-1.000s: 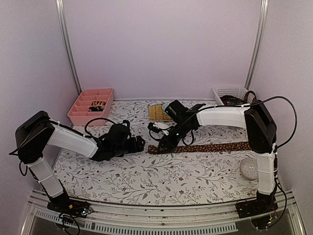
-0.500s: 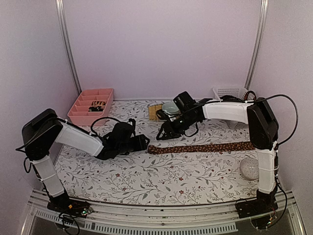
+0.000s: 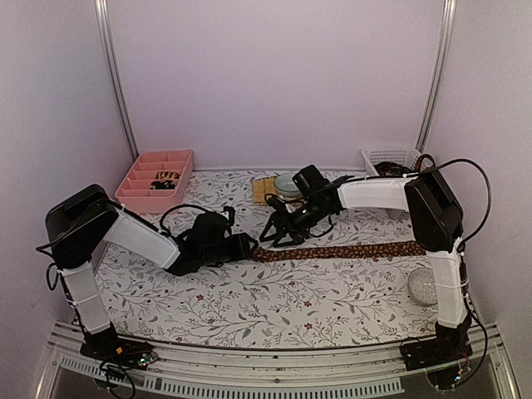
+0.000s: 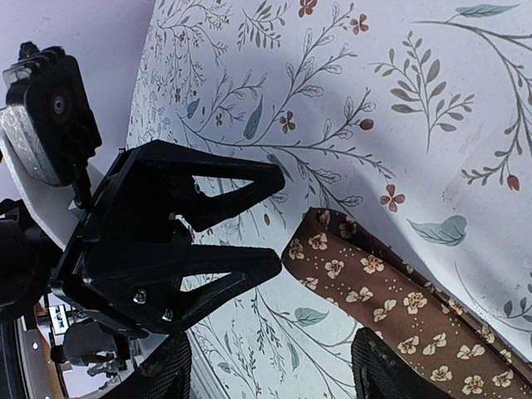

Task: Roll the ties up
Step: Roll the tie at the center of the board.

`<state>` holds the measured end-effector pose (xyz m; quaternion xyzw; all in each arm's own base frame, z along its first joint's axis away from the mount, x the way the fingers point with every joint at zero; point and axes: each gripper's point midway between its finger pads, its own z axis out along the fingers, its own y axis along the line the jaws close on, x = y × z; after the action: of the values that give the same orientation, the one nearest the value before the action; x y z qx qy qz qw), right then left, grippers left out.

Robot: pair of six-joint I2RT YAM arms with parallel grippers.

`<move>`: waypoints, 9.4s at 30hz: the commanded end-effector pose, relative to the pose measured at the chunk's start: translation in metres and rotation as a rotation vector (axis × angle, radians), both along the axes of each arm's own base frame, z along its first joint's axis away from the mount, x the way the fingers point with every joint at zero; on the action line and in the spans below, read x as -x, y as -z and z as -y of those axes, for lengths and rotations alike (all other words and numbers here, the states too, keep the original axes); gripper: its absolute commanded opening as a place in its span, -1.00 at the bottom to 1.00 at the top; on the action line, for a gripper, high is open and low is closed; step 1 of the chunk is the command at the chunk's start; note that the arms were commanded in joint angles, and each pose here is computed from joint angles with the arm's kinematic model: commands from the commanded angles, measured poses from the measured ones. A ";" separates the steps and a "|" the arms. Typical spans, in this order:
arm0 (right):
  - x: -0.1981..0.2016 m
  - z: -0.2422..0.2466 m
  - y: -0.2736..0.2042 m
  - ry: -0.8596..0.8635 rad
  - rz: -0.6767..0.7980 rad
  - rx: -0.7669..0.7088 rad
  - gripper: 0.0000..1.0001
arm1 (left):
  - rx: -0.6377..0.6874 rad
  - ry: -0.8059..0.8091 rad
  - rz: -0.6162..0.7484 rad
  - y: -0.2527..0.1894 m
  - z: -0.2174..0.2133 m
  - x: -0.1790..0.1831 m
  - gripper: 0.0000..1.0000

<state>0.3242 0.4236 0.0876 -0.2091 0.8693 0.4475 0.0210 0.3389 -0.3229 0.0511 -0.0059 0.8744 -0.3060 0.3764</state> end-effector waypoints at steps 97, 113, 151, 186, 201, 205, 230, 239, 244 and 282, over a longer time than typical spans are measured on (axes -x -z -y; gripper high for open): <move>0.010 0.003 0.069 0.074 -0.298 -0.019 -0.33 | 0.517 0.084 -0.139 0.008 0.040 0.015 -0.77; 0.006 0.013 0.093 0.104 -0.300 0.052 -0.80 | 0.515 0.076 -0.097 -0.003 0.035 0.015 -0.61; 0.007 0.019 0.047 0.016 -0.371 -0.096 -1.00 | -0.137 0.312 0.355 -0.012 0.003 0.012 0.80; -0.008 0.056 0.082 0.098 -0.298 0.086 -1.00 | -0.469 1.049 0.657 -0.028 0.052 0.018 0.84; -0.009 0.053 0.077 0.098 -0.298 0.067 -1.00 | -0.429 1.244 0.564 0.014 0.070 0.007 0.55; -0.010 0.053 0.076 0.098 -0.299 0.063 -1.00 | -0.436 1.268 0.526 0.023 0.070 0.008 0.43; -0.011 0.050 0.068 0.090 -0.293 0.046 -0.62 | -0.503 1.316 0.459 0.044 0.082 0.018 -0.56; -0.014 0.049 0.060 0.090 -0.268 0.041 -0.78 | -0.556 1.296 0.392 0.044 0.070 0.024 -0.44; -0.016 0.051 0.065 0.095 -0.251 0.059 -0.96 | -0.569 1.253 0.368 0.040 0.065 0.023 -0.30; -0.009 0.054 0.091 0.096 -0.229 0.124 -0.95 | 0.150 0.236 -0.307 0.040 0.050 0.008 0.20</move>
<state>0.3389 0.3729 0.0217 -0.1231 0.8922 0.4307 -0.0574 0.3364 -0.3688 0.0298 0.0714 0.8899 -0.3860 0.2323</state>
